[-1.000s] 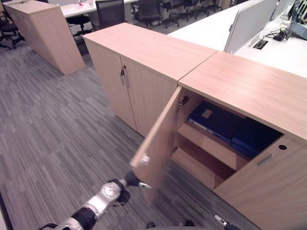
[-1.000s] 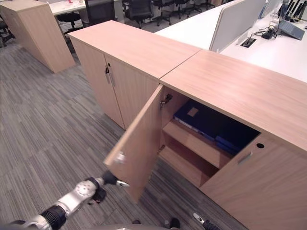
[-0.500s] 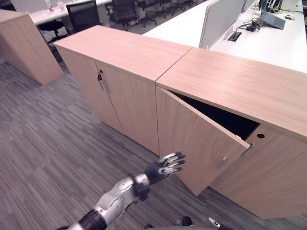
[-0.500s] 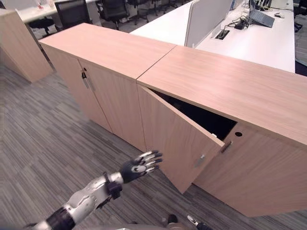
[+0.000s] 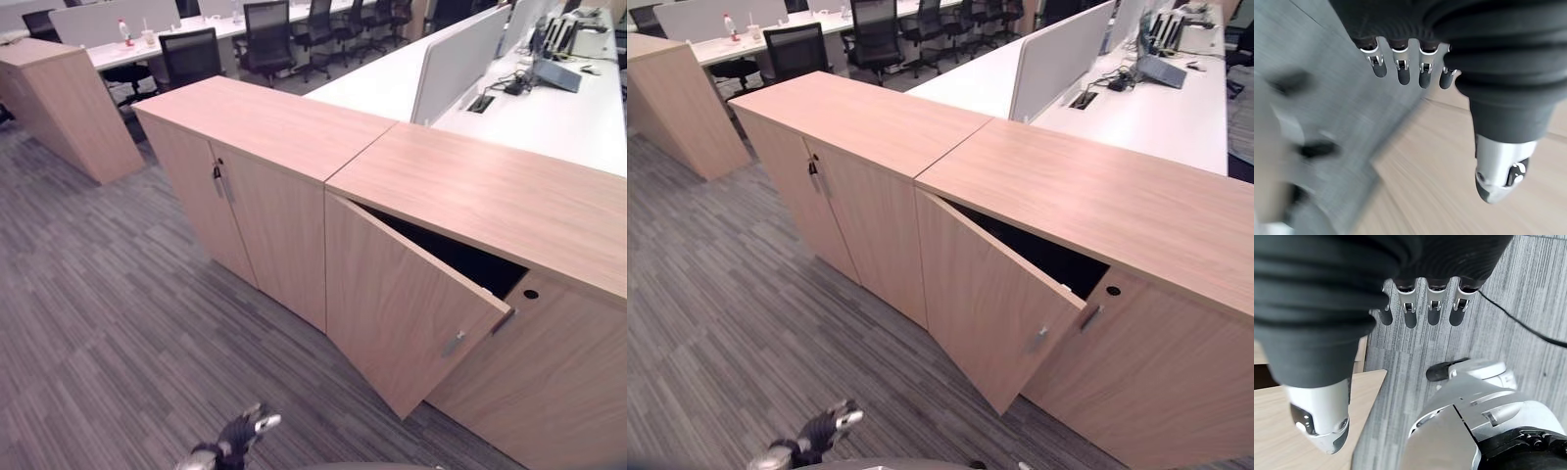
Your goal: Put the empty folder in the office cabinet
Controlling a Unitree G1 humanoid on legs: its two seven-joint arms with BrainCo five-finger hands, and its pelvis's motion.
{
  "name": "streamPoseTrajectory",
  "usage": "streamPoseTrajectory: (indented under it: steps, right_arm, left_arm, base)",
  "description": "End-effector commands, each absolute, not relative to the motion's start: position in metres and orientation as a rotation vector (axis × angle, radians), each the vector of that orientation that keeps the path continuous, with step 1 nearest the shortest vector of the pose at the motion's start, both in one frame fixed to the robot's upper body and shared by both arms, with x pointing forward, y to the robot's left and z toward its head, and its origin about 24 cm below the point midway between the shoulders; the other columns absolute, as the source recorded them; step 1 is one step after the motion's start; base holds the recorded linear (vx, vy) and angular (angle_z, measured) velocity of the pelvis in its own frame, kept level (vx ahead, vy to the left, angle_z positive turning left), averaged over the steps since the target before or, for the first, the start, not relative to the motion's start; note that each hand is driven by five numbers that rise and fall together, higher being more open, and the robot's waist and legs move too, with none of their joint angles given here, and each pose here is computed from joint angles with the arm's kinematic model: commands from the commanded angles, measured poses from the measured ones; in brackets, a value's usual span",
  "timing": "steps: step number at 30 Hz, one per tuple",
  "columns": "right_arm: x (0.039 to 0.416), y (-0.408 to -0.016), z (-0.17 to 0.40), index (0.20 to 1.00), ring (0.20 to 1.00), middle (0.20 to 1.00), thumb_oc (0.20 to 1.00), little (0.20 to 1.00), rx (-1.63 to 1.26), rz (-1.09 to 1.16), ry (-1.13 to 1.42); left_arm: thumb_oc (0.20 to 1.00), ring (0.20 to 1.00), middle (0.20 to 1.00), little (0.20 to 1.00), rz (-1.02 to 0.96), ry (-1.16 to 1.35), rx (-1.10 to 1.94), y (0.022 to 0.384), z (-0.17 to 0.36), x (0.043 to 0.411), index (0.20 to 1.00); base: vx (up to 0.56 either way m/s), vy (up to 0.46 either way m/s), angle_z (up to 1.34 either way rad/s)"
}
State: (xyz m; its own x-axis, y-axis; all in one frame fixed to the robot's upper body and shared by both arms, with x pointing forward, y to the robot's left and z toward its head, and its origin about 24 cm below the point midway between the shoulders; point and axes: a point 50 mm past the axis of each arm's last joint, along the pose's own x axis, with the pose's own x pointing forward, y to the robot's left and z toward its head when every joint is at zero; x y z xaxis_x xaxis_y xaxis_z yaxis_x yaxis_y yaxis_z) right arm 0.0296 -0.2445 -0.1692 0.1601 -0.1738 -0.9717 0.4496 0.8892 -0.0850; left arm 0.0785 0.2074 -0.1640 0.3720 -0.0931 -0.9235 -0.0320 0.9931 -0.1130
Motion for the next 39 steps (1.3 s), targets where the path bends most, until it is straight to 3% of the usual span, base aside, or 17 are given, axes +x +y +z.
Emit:
streamPoseTrajectory:
  steps: [1, 6, 9, 17, 26, 34, 39]
  right_arm:
    - [0.034, -0.244, -0.169, 1.0, 1.0, 1.0, 1.0, 1.0, 0.203, -0.418, 1.383]
    - [0.028, -0.241, -0.171, 1.0, 1.0, 1.0, 1.0, 1.0, 0.202, -0.408, 1.419]
    - [0.026, -0.243, -0.17, 1.0, 1.0, 1.0, 1.0, 1.0, 0.199, -0.413, 1.43]
    - [0.027, -0.249, -0.168, 1.0, 1.0, 1.0, 1.0, 1.0, 0.186, -0.428, 1.427]
    - [0.05, -0.26, -0.164, 1.0, 1.0, 1.0, 1.0, 1.0, 0.107, -0.457, 1.363]
    - [0.052, -0.263, -0.162, 1.0, 1.0, 1.0, 1.0, 1.0, 0.122, -0.484, 1.343]
    - [0.044, -0.258, -0.165, 1.0, 1.0, 1.0, 1.0, 1.0, 0.151, -0.494, 1.356]
  left_arm:
    - [1.0, 1.0, 1.0, 1.0, -0.039, 1.184, 0.008, 0.198, -0.166, 0.093, 1.0]
    - [1.0, 1.0, 1.0, 1.0, 0.046, 1.417, 0.032, 0.206, -0.176, 0.039, 1.0]
    - [1.0, 1.0, 1.0, 1.0, 0.035, 1.425, -0.017, 0.202, -0.177, 0.033, 1.0]
    - [1.0, 1.0, 1.0, 1.0, 0.097, 1.364, -0.101, 0.197, -0.177, 0.041, 1.0]
    - [1.0, 1.0, 1.0, 1.0, 0.212, 1.169, -0.106, 0.19, -0.17, 0.088, 1.0]
    - [1.0, 1.0, 1.0, 1.0, 0.26, 1.169, -0.166, 0.19, -0.172, 0.075, 1.0]
    - [1.0, 1.0, 1.0, 1.0, 0.259, 1.099, -0.141, 0.195, -0.167, 0.087, 1.0]
  base:
    - [0.02, -0.04, -0.03]
    - [0.02, -0.039, -0.13]
    - [0.02, -0.063, -0.01]
    - [-0.01, -0.066, -0.01]
    - [-0.08, -0.122, 0.03]
    - [-0.02, 0.084, 0.01]
    - [-0.03, 0.105, 0.1]
